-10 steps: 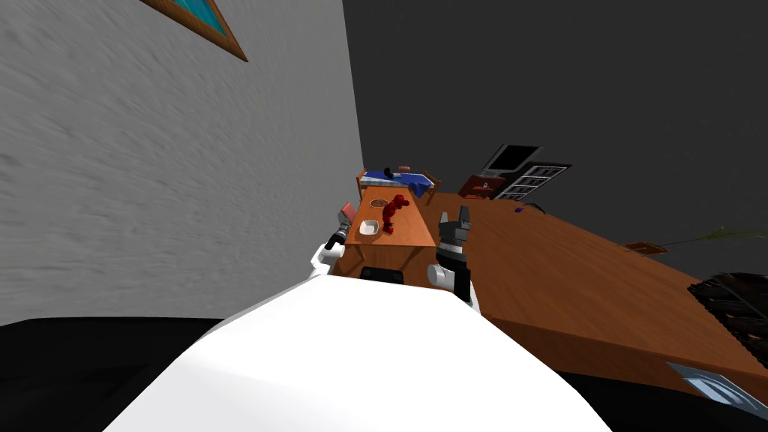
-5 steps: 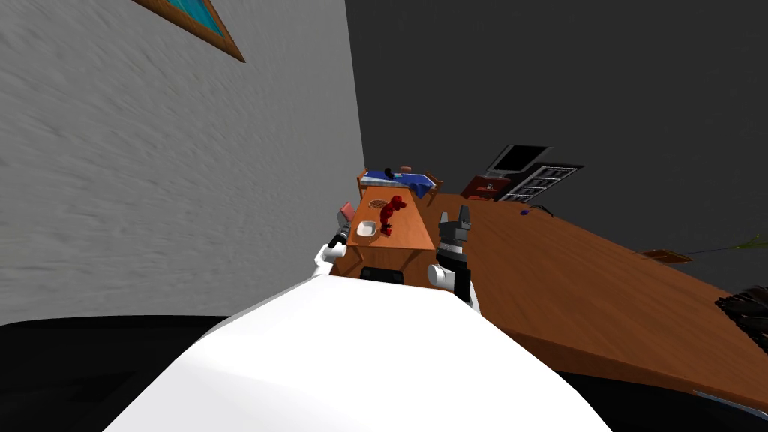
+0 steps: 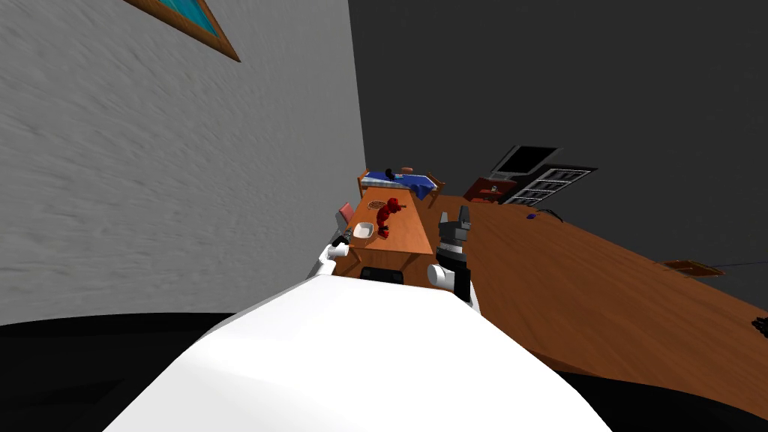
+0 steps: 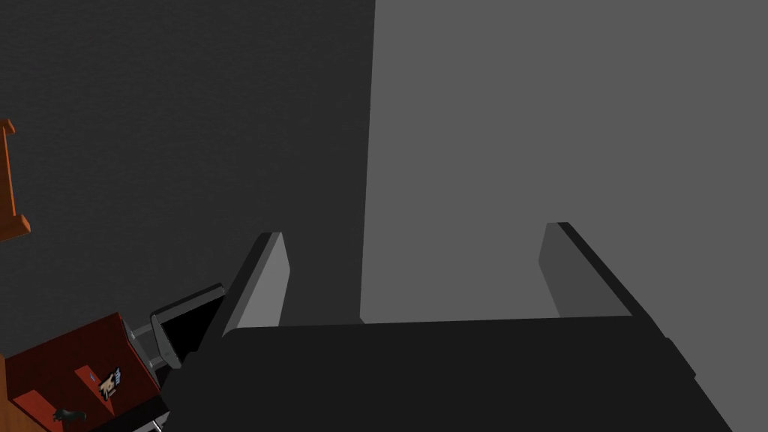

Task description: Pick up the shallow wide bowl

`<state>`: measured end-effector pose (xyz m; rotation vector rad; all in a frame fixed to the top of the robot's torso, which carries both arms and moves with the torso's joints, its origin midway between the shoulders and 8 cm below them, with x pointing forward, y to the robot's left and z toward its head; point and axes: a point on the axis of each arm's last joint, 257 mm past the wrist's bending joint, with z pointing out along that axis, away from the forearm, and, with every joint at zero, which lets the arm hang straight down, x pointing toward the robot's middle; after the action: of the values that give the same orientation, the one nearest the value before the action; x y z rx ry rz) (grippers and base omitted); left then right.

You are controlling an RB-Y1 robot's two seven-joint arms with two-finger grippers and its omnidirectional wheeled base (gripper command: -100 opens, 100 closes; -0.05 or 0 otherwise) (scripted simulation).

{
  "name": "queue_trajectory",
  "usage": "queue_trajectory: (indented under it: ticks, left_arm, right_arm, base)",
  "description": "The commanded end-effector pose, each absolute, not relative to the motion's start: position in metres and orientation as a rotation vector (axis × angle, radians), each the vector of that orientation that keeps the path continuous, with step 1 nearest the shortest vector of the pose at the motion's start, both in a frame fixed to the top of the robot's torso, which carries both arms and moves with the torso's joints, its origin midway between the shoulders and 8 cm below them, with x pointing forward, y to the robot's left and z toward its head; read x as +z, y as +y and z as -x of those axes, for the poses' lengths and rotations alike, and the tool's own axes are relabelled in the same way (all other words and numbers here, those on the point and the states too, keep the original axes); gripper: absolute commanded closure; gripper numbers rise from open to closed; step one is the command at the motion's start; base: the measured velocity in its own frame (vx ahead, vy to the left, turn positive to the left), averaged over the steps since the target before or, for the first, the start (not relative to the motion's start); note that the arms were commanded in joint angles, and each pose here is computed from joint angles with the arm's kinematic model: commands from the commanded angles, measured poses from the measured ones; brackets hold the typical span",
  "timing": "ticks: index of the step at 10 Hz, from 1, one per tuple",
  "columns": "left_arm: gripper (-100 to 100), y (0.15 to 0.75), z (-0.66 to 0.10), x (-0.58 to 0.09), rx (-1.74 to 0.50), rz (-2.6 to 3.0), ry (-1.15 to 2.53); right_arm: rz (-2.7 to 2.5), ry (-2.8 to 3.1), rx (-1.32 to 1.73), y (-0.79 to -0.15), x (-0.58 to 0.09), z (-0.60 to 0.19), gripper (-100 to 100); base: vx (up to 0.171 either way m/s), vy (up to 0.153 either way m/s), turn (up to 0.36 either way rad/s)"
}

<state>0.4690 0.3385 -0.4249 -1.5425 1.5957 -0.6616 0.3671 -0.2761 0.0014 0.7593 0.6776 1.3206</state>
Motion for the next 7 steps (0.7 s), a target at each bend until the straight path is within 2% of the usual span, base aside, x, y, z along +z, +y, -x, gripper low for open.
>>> queue_trajectory:
  ticks: [1,6,7]
  left_arm:
    - [-100,0.332,-0.457,-0.441,-0.644,1.594,1.621]
    - [-100,0.290,-0.431,-0.491,-0.636,1.761,1.688]
    - [-100,0.297,-0.435,-0.486,-0.636,1.742,1.680]
  right_arm:
    - [-0.759,0.678,1.321,-0.276,0.001,-0.367,0]
    - [-0.759,0.678,1.321,-0.276,0.001,-0.367,0]
    - [-0.759,0.678,1.321,-0.276,0.001,-0.367,0]
  base:
    - [0.081,-0.084,0.038]
    - [0.066,-0.062,0.025]
    - [0.020,-0.021,0.002]
